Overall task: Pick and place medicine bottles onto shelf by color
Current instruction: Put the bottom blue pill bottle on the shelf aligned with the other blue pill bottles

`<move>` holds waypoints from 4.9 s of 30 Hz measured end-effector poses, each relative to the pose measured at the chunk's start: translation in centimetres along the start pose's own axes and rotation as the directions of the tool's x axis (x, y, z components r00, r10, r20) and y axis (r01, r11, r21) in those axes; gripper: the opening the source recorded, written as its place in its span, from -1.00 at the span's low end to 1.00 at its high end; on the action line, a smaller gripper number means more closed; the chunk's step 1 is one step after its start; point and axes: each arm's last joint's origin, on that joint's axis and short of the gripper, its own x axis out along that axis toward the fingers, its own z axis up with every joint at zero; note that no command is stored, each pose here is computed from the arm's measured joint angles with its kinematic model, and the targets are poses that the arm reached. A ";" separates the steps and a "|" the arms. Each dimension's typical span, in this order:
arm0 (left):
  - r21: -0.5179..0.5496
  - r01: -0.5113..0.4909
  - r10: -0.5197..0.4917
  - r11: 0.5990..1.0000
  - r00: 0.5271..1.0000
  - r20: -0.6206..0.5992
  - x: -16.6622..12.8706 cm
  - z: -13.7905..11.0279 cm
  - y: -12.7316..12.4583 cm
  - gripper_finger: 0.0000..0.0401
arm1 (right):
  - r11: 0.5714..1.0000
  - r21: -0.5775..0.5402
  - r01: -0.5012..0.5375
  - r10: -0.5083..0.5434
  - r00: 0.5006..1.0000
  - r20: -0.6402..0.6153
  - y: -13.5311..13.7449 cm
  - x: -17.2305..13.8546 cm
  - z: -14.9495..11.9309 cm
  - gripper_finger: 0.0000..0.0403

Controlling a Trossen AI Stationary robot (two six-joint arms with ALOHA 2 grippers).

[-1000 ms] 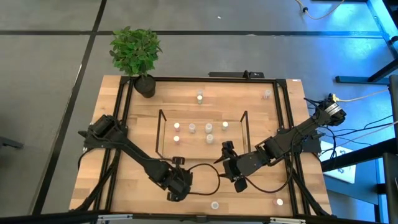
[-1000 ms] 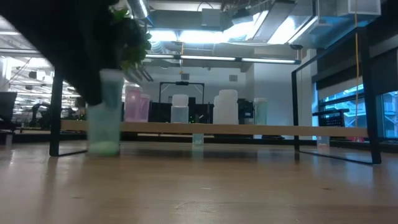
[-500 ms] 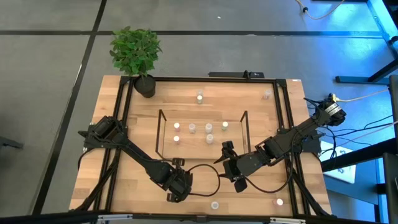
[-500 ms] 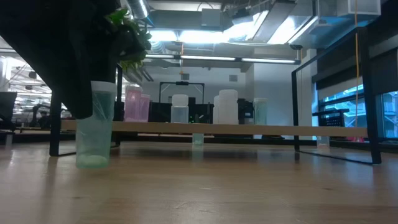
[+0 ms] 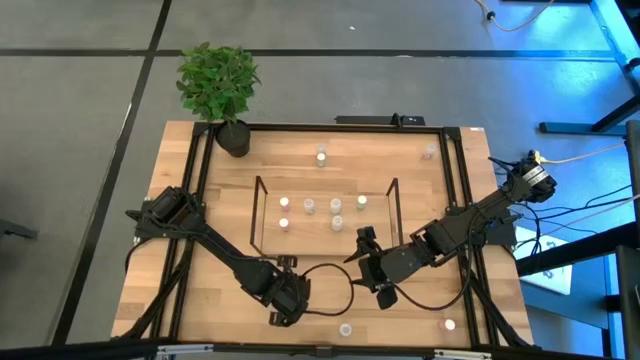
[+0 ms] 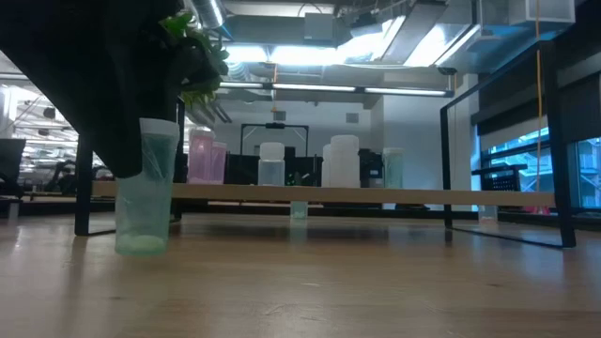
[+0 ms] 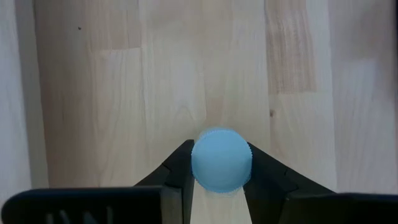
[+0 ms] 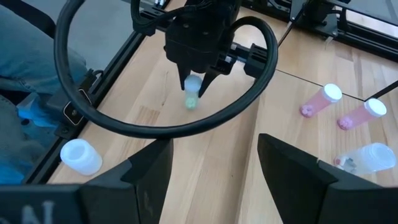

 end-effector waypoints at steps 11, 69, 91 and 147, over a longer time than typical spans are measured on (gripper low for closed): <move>-0.025 0.040 -0.039 0.999 0.999 0.035 1.0 -0.5 -0.2 -0.53 | 1.000 0.001 0.001 -0.001 1.000 0.001 0.0 0.0 0.0 0.17; -0.152 -0.230 0.257 0.961 0.946 0.197 -11.6 -6.5 -0.5 0.26 | 1.000 0.005 0.000 0.000 1.000 0.016 0.0 0.0 0.2 0.17; -0.291 -0.132 0.202 0.947 0.954 0.224 -14.9 -15.2 -5.8 0.26 | 1.000 0.006 0.000 0.000 1.000 0.018 0.0 0.0 0.2 0.17; -0.299 -0.135 0.245 0.945 0.897 0.367 -15.3 -15.3 -5.9 0.26 | 0.996 0.094 -0.001 -0.016 0.982 0.187 0.4 6.1 3.4 0.17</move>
